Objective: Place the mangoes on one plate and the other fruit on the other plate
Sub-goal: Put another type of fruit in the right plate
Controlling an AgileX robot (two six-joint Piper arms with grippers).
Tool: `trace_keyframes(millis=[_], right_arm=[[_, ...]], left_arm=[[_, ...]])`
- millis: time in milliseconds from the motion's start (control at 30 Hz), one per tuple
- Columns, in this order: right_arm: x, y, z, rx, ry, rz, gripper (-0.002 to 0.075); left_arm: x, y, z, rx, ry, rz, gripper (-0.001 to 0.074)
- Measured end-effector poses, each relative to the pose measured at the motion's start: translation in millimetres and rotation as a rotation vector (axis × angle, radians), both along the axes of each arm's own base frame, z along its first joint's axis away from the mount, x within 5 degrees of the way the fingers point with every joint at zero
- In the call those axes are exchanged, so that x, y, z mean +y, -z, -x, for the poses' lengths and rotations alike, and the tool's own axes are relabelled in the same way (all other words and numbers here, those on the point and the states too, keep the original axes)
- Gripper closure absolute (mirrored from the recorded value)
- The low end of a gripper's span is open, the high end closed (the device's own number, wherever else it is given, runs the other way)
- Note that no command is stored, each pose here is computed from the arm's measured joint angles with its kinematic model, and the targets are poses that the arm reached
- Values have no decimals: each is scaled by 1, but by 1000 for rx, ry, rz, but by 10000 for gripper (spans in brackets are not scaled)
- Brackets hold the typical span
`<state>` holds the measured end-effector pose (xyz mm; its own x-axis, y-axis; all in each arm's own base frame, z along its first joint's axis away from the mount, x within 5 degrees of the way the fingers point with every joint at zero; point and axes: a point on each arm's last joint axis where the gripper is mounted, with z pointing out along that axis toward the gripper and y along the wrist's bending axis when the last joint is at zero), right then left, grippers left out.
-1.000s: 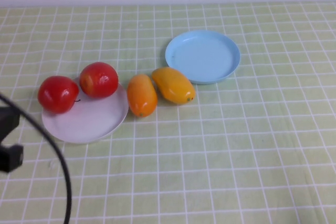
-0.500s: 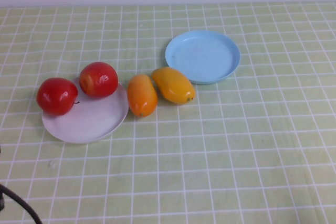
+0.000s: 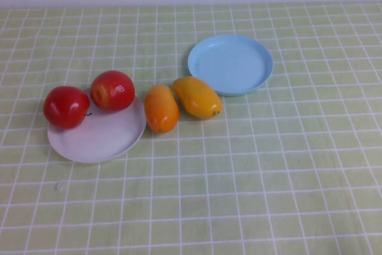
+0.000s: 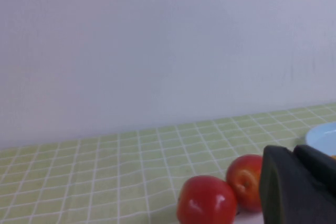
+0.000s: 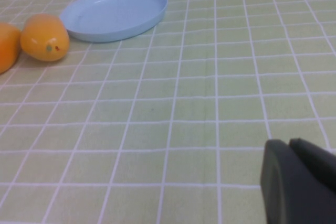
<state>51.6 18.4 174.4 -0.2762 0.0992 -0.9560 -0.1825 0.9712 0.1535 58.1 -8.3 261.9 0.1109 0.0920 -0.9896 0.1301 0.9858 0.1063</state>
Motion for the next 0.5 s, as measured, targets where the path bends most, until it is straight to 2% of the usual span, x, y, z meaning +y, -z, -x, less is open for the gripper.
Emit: trace_keyframes(millis=[167, 267, 500], right_arm=[[0, 0, 0, 0, 0, 0, 743], [0, 0, 0, 0, 0, 0, 743], [0, 0, 0, 0, 0, 0, 743]], left_arm=[[4, 40, 4, -37, -64, -13, 732], [4, 54, 2, 8, -65, -21, 732], [4, 79, 3, 270, -59, -50, 732]])
